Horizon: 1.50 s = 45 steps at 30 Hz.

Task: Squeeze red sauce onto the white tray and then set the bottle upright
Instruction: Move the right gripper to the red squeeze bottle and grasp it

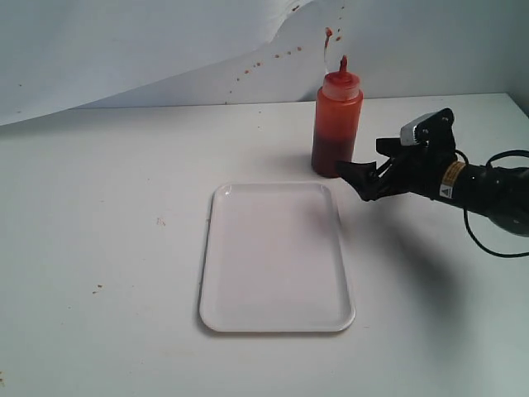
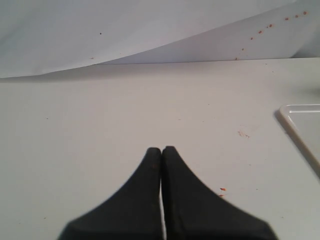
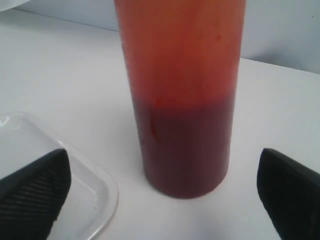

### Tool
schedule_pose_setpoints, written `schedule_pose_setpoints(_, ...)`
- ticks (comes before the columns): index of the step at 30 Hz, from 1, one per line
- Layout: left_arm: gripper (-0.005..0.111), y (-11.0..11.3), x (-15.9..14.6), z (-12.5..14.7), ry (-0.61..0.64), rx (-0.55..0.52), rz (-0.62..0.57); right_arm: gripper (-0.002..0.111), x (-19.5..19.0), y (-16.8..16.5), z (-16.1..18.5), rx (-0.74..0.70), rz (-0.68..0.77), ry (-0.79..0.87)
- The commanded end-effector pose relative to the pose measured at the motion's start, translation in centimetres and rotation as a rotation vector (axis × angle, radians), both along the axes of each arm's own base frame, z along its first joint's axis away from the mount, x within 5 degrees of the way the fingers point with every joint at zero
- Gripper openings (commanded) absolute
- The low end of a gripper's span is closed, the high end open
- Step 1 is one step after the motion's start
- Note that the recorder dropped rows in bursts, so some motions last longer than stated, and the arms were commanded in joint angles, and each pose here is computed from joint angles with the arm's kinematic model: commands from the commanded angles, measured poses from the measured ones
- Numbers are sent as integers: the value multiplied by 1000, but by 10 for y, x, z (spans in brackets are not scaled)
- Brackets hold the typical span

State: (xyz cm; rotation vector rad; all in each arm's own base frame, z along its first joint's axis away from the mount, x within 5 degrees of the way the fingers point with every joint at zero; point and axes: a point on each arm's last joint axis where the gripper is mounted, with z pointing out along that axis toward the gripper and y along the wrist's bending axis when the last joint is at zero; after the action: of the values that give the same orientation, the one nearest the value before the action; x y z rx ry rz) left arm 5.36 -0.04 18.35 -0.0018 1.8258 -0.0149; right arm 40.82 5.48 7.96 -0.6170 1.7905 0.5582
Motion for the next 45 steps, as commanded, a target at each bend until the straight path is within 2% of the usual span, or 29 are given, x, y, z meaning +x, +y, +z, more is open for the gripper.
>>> schedule_pose_setpoints(1, 0, 0, 0, 0, -8, -13, 0, 92, 13, 2, -9, 4, 15, -27)
schedule_pose_setpoints(7, 0, 0, 0, 0, -8, -13, 0, 92, 24, 11, -23, -1, 42, -31)
schedule_pose_setpoints(12, 0, 0, 0, 0, -8, -13, 0, 92, 30, 27, -21, -28, 77, -82)
schedule_pose_setpoints(22, 0, 0, 0, 0, -8, -13, 0, 92, 51, 34, -22, -120, 3, -55)
schedule_pose_setpoints(31, 0, 0, 0, 0, -8, -13, 0, 92, 68, 41, -41, -96, -5, -55)
schedule_pose_setpoints(40, 0, 0, 0, 0, -8, -13, 0, 92, 67, 54, -39, -67, -26, -52)
schedule_pose_setpoints(42, 0, 0, 0, 0, -8, -13, 0, 85, 68, 53, -40, -62, -50, -41)
schedule_pose_setpoints(44, 0, 0, 0, 0, -8, -13, 0, 68, 69, 51, -43, -91, -67, -12)
schedule_pose_setpoints(45, 0, 0, 0, 0, -8, -13, 0, 56, 69, 49, -46, -118, -82, 13)
